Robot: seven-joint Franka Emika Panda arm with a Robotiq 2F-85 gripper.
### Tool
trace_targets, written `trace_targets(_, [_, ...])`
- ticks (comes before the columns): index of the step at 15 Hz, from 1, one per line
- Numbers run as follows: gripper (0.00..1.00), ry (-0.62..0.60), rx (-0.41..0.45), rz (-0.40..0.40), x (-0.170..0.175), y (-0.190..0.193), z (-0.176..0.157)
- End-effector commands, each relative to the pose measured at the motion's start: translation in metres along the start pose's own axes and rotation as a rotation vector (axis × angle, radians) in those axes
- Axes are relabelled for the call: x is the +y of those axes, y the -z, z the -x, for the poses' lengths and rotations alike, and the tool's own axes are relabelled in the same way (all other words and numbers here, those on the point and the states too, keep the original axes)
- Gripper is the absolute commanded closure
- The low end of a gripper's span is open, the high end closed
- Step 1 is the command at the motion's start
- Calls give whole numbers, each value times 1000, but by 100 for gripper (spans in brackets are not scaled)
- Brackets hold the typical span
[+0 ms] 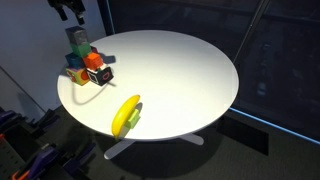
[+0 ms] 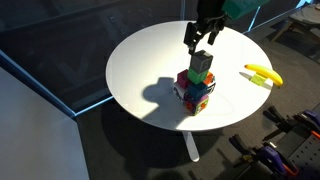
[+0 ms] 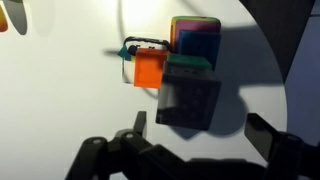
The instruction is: Move the gray block from the stack and put it on the table
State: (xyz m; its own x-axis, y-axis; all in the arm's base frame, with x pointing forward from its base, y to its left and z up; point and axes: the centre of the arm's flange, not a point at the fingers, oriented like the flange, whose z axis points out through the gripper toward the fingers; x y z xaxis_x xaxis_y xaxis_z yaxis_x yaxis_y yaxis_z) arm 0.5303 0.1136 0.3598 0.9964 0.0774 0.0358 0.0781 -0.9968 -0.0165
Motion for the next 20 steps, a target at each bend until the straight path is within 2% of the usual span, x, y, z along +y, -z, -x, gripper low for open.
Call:
trace_targets(1, [0, 13, 6, 8, 7, -6, -1])
trace_targets(14, [0, 7, -38, 16, 10, -31, 2])
trace_targets(15, [8, 8, -41, 17, 10, -32, 2])
trace_targets(16, [27, 9, -43, 19, 10, -33, 2])
trace_targets(20, [59, 10, -53, 29, 8, -32, 1])
